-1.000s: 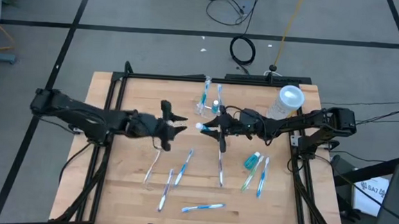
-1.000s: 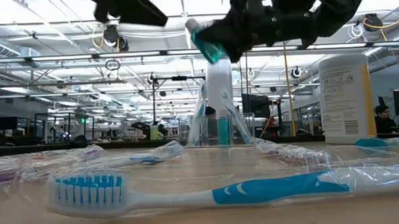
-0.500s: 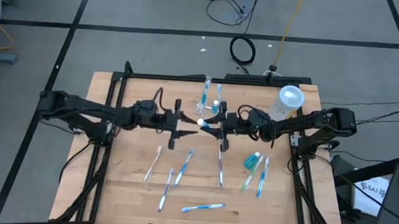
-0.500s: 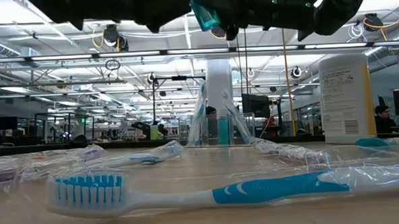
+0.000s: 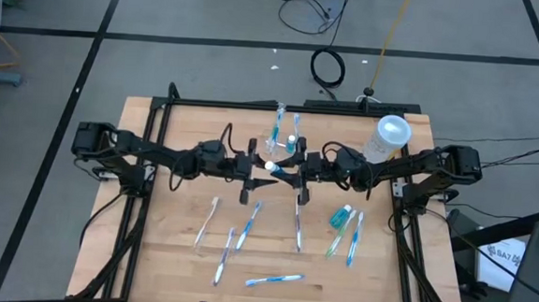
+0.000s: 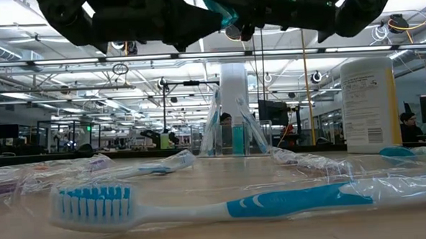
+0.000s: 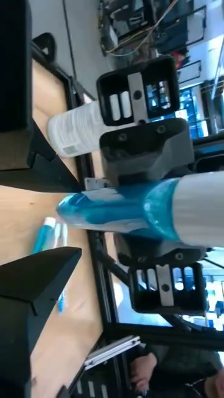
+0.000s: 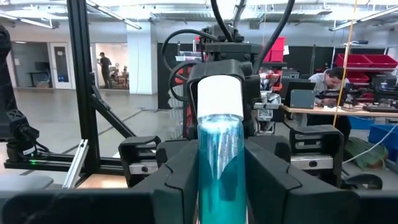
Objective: Pick & Place toothbrushing station
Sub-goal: Put the left mouthwash into the middle section of the transparent organizer
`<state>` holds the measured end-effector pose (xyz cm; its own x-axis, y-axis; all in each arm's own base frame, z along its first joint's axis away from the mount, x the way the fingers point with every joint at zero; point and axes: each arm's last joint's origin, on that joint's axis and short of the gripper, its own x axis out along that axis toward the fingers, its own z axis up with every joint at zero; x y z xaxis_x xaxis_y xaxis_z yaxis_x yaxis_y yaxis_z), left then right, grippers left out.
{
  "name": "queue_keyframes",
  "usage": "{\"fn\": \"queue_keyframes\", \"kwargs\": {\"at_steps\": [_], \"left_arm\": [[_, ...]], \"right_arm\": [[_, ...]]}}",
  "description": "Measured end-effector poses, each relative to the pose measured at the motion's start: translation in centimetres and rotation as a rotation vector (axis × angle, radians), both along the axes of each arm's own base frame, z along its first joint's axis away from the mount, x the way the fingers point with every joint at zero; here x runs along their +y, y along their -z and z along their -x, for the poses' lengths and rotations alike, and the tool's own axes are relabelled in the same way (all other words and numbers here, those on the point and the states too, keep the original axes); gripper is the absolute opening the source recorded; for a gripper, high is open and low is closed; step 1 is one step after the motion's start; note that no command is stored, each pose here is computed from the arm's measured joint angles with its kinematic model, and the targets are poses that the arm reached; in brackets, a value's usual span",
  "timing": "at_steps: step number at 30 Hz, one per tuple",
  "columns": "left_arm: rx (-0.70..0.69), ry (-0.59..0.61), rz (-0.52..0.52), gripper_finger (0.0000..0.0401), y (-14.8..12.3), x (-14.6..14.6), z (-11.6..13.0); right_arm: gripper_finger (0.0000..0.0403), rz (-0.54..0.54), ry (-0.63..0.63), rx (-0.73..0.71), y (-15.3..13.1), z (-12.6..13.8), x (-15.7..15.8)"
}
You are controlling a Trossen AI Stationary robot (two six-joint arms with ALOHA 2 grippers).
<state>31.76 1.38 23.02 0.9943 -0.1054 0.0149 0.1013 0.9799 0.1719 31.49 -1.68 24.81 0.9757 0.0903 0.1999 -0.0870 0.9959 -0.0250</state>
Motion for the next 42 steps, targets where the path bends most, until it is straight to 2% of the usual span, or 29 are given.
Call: {"fn": "queue_keyframes", "kwargs": {"at_steps": [3,13,42], "left_arm": [[-0.043,-0.001,-0.002,0.0154,-0.46,0.0,0.03],[-0.063,-0.02,-0.003,0.0154,-0.67,0.05,0.04],[-0.052,-0.041,0.004,0.015,-0.59,0.11,0.02]], "right_arm": [[0.01,-0.006,-0.001,-0.002,-0.03,0.01,0.0],[0.01,-0.015,0.039,-0.025,-0.24,0.04,-0.09],[0.01,-0.011,0.055,-0.02,-0.18,0.02,-0.05]]}}
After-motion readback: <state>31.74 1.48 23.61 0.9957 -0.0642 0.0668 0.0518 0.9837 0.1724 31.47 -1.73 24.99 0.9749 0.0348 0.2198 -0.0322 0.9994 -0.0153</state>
